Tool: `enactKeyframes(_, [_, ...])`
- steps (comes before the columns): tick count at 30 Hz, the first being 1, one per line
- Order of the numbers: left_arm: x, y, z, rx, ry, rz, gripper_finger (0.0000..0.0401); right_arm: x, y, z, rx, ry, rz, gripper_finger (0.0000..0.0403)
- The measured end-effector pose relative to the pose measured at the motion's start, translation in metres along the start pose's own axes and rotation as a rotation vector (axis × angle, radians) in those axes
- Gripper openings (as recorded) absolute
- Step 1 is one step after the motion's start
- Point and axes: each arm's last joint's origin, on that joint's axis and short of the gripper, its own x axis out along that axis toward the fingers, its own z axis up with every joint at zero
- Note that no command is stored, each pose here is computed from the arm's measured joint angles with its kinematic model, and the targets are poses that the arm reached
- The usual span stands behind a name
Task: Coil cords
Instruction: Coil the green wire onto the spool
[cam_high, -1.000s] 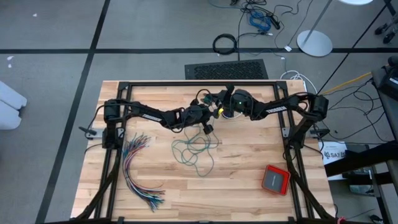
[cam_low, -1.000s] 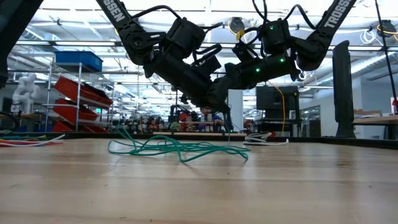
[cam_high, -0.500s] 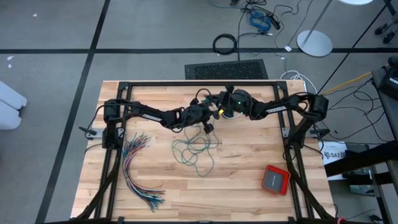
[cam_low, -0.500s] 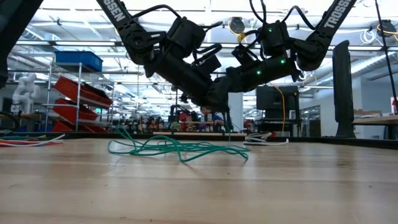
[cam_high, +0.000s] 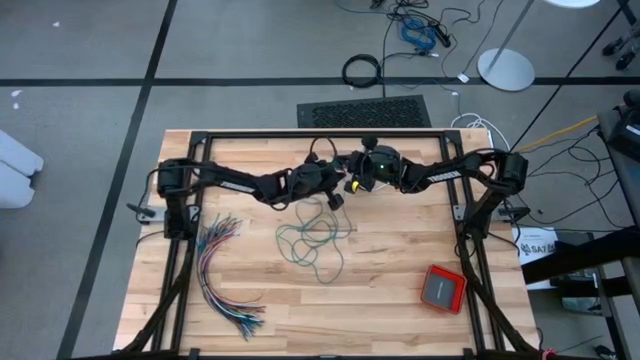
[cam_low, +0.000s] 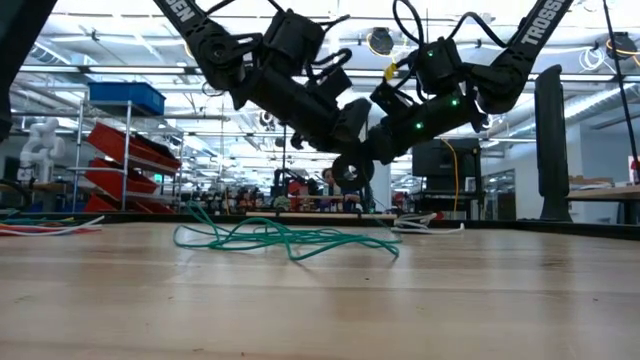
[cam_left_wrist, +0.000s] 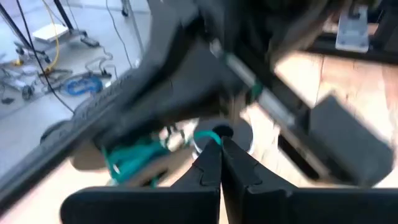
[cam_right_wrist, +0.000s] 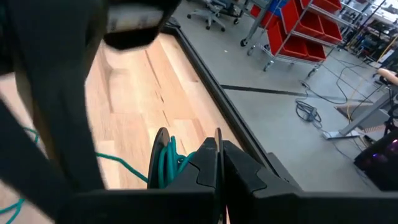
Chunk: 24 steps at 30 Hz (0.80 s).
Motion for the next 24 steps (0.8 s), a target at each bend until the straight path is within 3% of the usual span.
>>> enactKeyframes(5, [-0.006, 0.002, 0.006, 0.016, -0.001, 0.029, 0.0000, 0.000, 0.000, -0.001, -0.014, 0.009, 0.002, 0.0000])
enactKeyframes(24, [-0.012, 0.023, -0.004, 0.115, 0.199, 0.104, 0.0010, -0.003, 0.008, -0.001, -0.037, 0.044, 0.046, 0.0000])
